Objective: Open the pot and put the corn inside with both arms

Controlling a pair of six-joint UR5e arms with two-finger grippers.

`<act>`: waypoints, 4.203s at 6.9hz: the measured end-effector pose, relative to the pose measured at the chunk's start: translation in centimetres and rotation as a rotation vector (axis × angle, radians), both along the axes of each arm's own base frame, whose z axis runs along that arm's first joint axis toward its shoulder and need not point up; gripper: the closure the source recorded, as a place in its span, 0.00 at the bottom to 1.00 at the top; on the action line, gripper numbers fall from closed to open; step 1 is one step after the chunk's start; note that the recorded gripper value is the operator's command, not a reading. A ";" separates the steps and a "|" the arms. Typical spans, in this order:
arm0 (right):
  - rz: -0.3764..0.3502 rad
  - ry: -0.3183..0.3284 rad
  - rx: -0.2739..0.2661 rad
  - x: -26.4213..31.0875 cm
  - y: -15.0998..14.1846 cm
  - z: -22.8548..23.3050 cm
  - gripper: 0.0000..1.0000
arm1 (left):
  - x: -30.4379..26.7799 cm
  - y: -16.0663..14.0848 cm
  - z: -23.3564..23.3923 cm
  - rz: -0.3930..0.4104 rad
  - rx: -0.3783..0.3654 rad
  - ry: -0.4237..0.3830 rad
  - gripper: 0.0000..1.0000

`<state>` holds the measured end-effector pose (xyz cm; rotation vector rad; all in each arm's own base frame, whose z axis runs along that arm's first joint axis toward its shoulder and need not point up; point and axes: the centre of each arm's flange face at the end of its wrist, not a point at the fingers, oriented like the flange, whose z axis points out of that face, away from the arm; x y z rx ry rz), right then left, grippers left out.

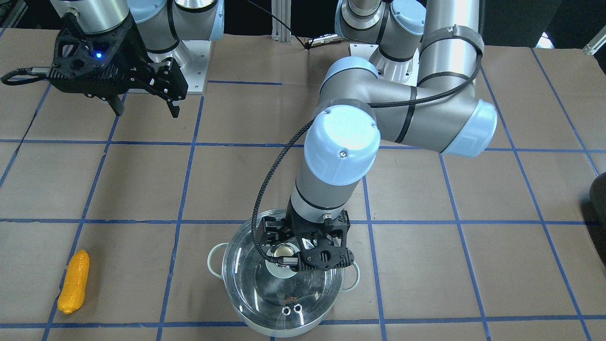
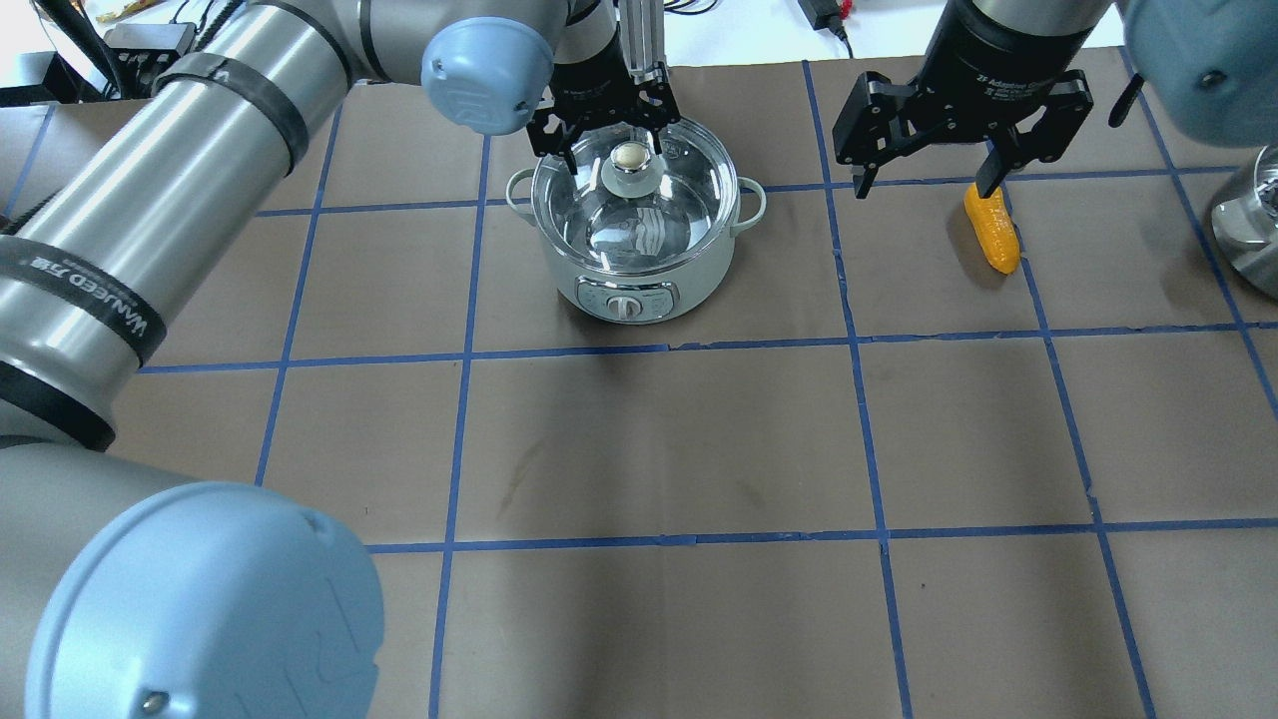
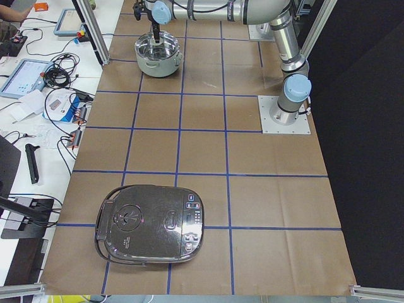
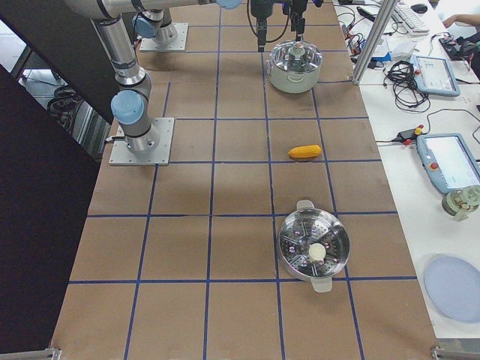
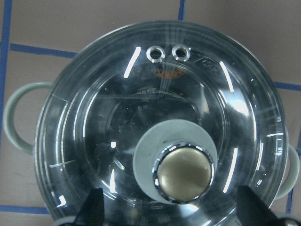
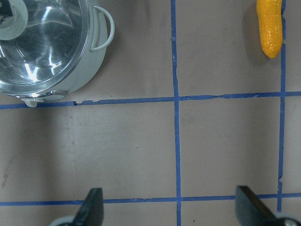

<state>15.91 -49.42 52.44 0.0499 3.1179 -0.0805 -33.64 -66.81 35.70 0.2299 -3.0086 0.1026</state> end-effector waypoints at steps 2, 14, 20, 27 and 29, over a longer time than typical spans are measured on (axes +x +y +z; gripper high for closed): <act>0.000 0.000 0.000 0.0 0.0 0.0 0.00 | -1.0 0.0 -0.9 0.008 -0.002 -0.001 0.00; 0.000 -0.004 0.000 0.0 0.0 0.0 0.00 | 0.4 -1.4 2.5 -0.027 -0.074 -0.002 0.82; 0.017 -0.002 0.087 -17.4 -12.4 -11.1 0.01 | 30.0 -4.1 -1.2 -0.189 -0.001 -0.051 0.85; 0.083 0.028 -0.036 -22.5 -20.6 -34.9 0.60 | 33.1 -2.6 -12.7 -0.214 -0.016 -0.060 0.00; 0.077 0.027 -0.035 -22.5 -20.4 -34.9 0.92 | 33.1 -2.3 -11.6 -0.215 -0.013 -0.064 0.00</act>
